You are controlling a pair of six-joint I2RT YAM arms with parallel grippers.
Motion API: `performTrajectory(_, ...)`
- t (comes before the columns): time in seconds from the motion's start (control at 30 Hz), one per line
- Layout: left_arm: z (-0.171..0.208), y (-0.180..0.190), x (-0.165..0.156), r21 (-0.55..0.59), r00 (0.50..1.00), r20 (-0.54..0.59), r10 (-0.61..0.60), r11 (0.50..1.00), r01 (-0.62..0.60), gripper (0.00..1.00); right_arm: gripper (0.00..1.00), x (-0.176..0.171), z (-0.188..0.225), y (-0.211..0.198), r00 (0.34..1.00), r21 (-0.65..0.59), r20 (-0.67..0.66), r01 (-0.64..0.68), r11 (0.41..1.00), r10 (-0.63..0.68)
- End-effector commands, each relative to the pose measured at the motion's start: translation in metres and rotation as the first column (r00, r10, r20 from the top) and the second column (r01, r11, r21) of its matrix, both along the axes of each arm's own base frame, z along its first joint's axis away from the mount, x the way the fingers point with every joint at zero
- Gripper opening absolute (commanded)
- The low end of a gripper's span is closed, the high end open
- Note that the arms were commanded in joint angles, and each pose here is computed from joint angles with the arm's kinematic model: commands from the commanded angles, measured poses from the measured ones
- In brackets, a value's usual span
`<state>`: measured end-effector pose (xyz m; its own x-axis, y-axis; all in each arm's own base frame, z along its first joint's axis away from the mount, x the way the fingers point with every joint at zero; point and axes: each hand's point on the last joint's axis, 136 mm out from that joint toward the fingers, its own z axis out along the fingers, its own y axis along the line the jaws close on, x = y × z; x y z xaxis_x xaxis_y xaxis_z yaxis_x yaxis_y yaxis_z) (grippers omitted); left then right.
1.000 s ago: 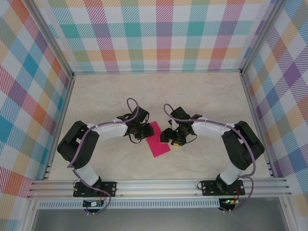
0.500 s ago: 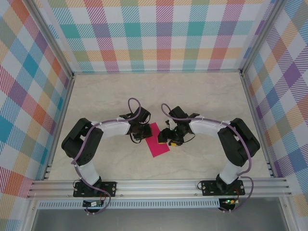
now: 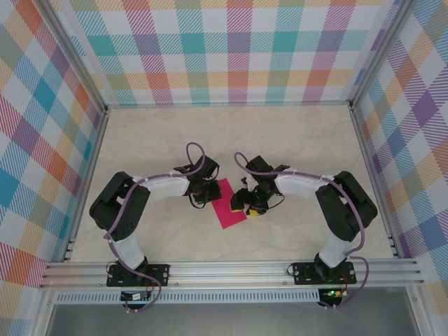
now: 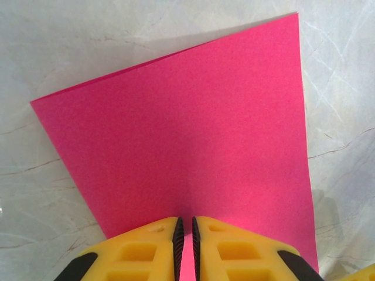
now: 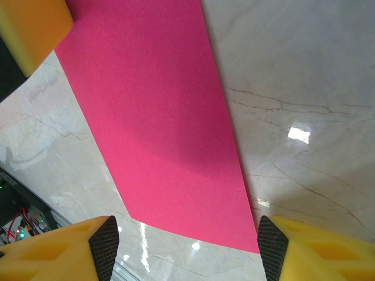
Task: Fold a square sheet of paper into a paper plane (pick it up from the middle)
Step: Third fold the triangle at the center of the table.
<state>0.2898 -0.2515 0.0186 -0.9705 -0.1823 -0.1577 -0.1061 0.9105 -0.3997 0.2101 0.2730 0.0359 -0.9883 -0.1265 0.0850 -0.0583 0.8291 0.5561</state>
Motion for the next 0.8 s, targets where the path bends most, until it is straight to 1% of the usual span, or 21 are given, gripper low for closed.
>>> performTrajectory(0.0,-0.027,0.020,-0.014,0.104,0.998,-0.065,0.019,0.994,-0.012,0.16,0.66,-0.014,-0.003,0.000,0.998,0.007,-0.042,-0.043,0.999,0.044)
performTrajectory(0.07,-0.027,0.020,-0.015,0.105,0.998,-0.066,0.018,0.994,-0.011,0.16,0.66,-0.017,-0.005,0.002,0.998,-0.001,-0.041,-0.057,0.998,0.057)
performTrajectory(0.2,-0.027,0.020,-0.014,0.104,0.998,-0.066,0.020,0.995,-0.013,0.16,0.67,-0.016,-0.013,-0.008,0.998,-0.077,-0.034,-0.045,0.996,0.043)
performTrajectory(0.27,-0.027,0.020,-0.015,0.104,0.998,-0.066,0.020,0.994,-0.013,0.16,0.67,-0.015,-0.015,-0.011,0.999,-0.095,-0.031,-0.041,0.995,0.038)
performTrajectory(0.4,-0.028,0.021,-0.016,0.105,0.998,-0.067,0.021,0.994,-0.013,0.15,0.67,-0.020,-0.013,-0.003,0.997,-0.049,-0.044,-0.059,0.997,0.057)
performTrajectory(0.53,-0.029,0.022,-0.016,0.111,0.997,-0.069,0.026,0.994,-0.018,0.15,0.65,-0.028,-0.007,0.011,0.995,0.029,-0.057,-0.084,0.996,0.086)
performTrajectory(0.67,-0.030,0.023,-0.017,0.117,0.997,-0.072,0.029,0.993,-0.021,0.15,0.59,-0.025,-0.003,0.013,0.998,0.053,-0.043,-0.044,0.998,0.047)
performTrajectory(0.77,-0.031,0.025,-0.018,0.119,0.997,-0.075,0.032,0.993,-0.023,0.15,0.53,-0.020,0.000,0.007,1.000,0.028,-0.012,0.016,0.999,-0.016)
